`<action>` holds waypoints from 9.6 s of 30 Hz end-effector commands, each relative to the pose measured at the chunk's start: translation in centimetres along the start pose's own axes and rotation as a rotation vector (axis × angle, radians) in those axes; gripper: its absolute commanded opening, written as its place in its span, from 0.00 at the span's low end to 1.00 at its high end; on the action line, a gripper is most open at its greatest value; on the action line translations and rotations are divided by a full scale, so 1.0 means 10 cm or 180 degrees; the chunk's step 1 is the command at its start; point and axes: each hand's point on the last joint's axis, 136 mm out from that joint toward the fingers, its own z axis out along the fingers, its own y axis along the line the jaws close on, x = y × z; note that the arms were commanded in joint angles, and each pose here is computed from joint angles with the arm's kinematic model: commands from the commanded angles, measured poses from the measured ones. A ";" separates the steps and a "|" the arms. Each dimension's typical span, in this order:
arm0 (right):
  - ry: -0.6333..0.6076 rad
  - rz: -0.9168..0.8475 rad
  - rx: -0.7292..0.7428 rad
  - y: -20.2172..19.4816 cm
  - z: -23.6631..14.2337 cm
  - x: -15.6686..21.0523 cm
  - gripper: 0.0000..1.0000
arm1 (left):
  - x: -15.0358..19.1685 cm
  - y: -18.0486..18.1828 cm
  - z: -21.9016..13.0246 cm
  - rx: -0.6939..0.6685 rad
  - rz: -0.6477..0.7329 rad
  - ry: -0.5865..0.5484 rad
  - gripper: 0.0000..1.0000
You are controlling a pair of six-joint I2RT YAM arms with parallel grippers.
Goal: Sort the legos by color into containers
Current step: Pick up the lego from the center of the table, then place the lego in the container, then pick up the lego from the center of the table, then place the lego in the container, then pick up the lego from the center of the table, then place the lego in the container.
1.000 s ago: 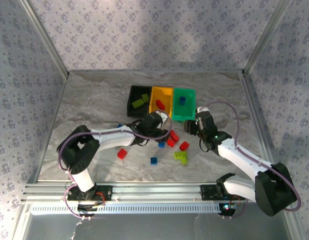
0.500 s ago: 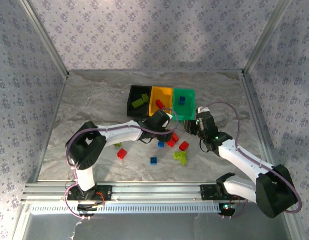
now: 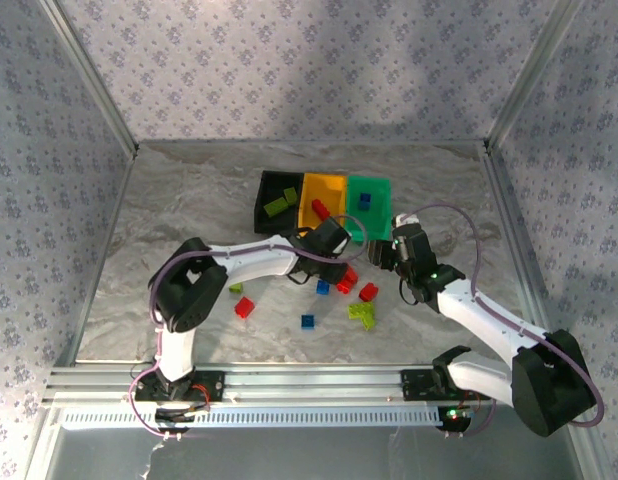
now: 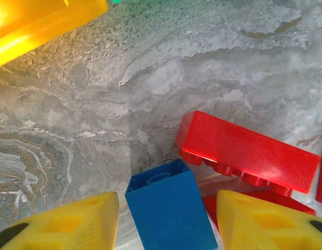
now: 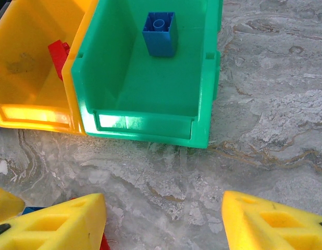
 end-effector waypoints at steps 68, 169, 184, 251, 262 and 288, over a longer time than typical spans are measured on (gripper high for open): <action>0.0155 0.0698 0.0006 -0.46 0.03 0.07 0.63 | -1.95 -0.01 -0.30 0.0210 -0.0158 -0.0670 0.48; 0.0089 -0.0398 -0.0588 1.39 0.58 -0.46 0.08 | -0.70 2.17 -1.62 -0.0066 -0.2376 -0.1934 0.48; 0.0059 -0.0216 -0.0535 1.61 1.38 -1.24 0.44 | -0.57 2.08 -1.93 -0.0037 -0.2255 -0.1969 0.47; 0.1317 -0.0430 -0.0142 1.23 0.39 1.02 0.23 | -0.73 2.16 -1.69 0.0236 -0.2480 -0.2097 0.47; 0.0870 -0.0497 -0.0288 1.43 0.36 0.41 0.21 | -0.69 2.16 -1.74 0.0234 -0.2496 -0.2136 0.47; 0.0728 -0.0333 -0.0293 1.45 1.64 -0.63 0.23 | -0.46 2.20 -2.17 -0.0042 -0.2406 -0.2161 0.47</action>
